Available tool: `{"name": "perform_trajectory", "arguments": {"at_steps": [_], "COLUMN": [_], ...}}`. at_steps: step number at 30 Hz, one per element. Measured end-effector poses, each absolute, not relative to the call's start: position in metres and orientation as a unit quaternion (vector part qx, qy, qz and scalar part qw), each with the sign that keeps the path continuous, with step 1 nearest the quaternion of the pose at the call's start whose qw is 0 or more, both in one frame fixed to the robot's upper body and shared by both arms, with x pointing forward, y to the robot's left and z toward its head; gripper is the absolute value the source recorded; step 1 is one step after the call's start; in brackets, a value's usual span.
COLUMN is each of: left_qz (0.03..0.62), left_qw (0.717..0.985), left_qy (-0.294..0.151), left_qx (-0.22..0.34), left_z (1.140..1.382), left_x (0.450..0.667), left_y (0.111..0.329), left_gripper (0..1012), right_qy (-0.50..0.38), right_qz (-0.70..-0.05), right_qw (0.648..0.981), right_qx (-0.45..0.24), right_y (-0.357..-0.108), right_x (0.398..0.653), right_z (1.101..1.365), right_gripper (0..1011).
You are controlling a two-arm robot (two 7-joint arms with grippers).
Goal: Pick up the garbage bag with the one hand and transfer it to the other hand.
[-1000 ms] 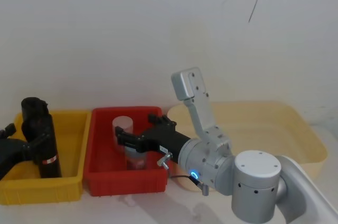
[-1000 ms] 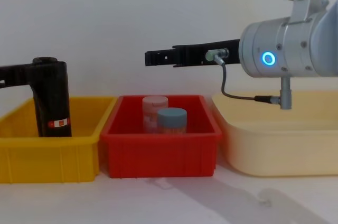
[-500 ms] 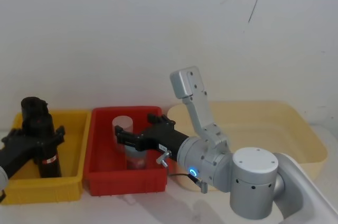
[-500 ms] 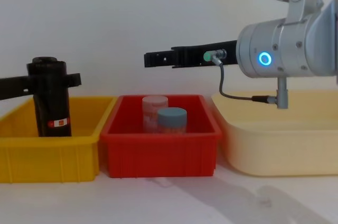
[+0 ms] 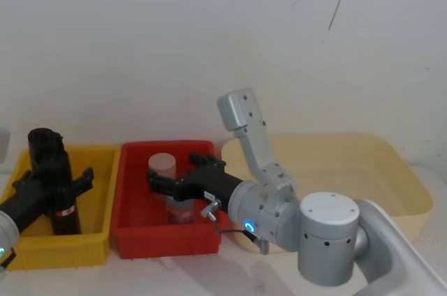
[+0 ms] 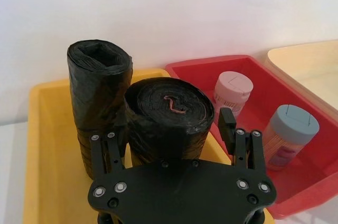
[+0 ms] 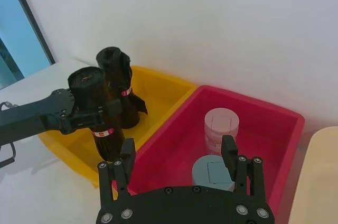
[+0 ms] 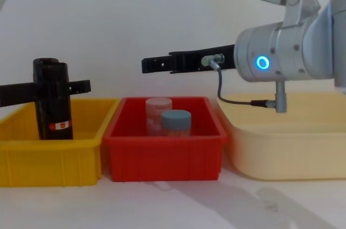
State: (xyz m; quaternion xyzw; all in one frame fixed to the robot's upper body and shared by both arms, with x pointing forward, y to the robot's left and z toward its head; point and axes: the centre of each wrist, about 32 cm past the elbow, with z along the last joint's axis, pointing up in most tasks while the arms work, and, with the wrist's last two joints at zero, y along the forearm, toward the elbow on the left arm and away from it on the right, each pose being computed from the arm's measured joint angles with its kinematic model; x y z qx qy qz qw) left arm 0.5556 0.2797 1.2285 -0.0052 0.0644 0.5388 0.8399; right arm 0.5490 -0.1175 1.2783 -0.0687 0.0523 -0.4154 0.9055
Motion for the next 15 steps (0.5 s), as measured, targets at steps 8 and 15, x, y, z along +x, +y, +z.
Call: {"name": "perform_trajectory", "arguments": {"at_steps": [8, 15], "left_qz": [0.536, 0.535], "left_qw": [0.841, 0.842], "left_qy": [0.067, 0.067], "left_qx": [-0.004, -0.003], "left_z": [1.228, 1.228], "left_x": [0.559, 0.56], "left_y": [0.279, 0.279], "left_gripper": [1001, 1002], "right_qy": [0.046, 0.039], "right_qz": [-0.412, -0.414], "right_qw": [0.906, 0.904], "right_qx": [-0.084, -0.098], "right_y": [-0.107, -0.101], "right_x": [0.556, 0.565], "right_z": [1.274, 1.269], "right_gripper": [1000, 1000]}}
